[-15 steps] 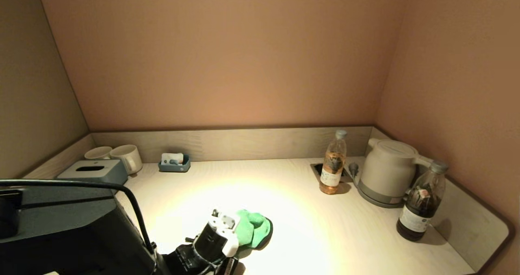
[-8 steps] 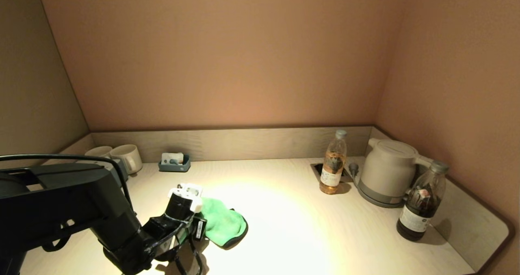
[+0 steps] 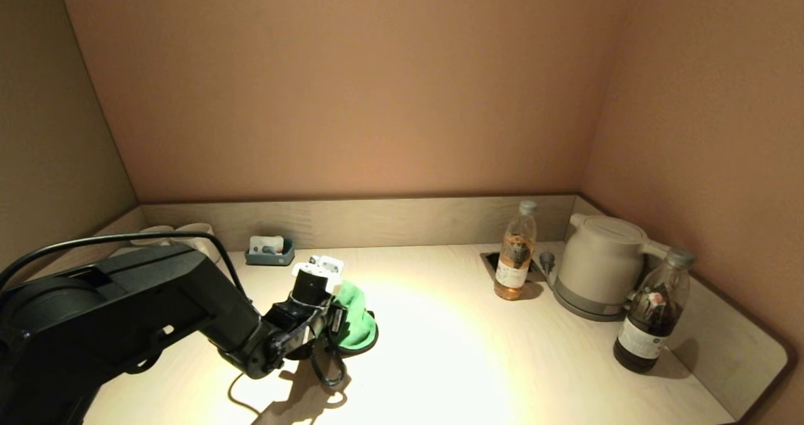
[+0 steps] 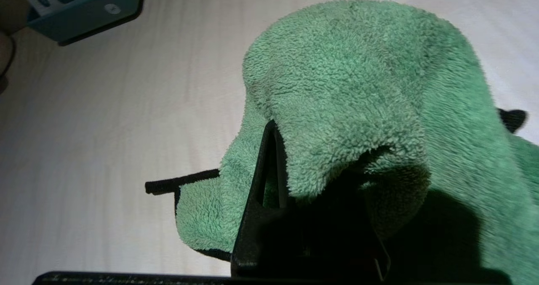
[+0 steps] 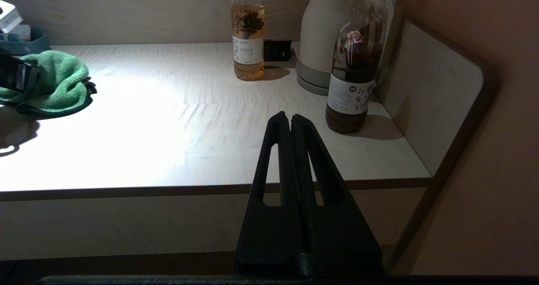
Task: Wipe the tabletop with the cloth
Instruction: Sweep the stains on the table
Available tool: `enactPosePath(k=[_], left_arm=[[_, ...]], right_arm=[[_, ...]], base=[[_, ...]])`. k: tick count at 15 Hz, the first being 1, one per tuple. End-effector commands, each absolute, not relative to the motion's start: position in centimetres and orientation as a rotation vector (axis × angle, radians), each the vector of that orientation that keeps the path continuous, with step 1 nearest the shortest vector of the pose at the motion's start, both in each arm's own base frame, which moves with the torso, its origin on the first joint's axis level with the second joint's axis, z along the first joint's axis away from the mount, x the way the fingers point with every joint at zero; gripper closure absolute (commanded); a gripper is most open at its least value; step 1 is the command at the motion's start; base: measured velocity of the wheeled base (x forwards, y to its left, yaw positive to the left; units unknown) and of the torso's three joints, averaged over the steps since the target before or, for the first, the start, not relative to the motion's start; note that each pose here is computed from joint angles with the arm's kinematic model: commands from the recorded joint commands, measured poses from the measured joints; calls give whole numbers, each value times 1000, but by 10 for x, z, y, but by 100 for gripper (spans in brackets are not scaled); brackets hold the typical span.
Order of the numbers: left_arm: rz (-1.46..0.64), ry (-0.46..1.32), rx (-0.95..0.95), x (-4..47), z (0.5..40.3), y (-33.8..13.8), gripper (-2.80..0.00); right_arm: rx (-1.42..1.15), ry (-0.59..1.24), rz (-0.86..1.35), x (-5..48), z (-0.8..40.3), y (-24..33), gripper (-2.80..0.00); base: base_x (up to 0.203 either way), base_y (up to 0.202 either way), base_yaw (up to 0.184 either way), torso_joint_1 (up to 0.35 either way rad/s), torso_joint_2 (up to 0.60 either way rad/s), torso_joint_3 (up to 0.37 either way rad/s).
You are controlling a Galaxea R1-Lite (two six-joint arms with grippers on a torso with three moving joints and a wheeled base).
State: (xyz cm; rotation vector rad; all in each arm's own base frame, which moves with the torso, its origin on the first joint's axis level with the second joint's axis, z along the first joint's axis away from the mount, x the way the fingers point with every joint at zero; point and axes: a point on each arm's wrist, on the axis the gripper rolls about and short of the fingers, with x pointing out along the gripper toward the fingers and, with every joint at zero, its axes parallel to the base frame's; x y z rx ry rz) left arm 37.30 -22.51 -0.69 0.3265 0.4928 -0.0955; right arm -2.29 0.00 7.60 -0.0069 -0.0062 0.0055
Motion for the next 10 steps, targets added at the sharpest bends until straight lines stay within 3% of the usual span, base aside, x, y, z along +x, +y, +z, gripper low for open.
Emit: enactPosePath(k=[1, 5, 10], left_arm=[[-190, 485, 357, 349, -10, -260, 0], [-335, 504, 416, 292, -9, -292, 0], [-393, 508, 403, 238, 27, -271, 0]], right_arm=[[-8, -6, 5, -23, 76, 0, 0], [-8, -6, 6, -23, 76, 0, 0], [-8, -5, 5, -23, 76, 0, 0]], base=[[0, 0, 0, 0, 0, 0], [0, 0, 0, 0, 0, 0], [0, 0, 0, 0, 0, 0]])
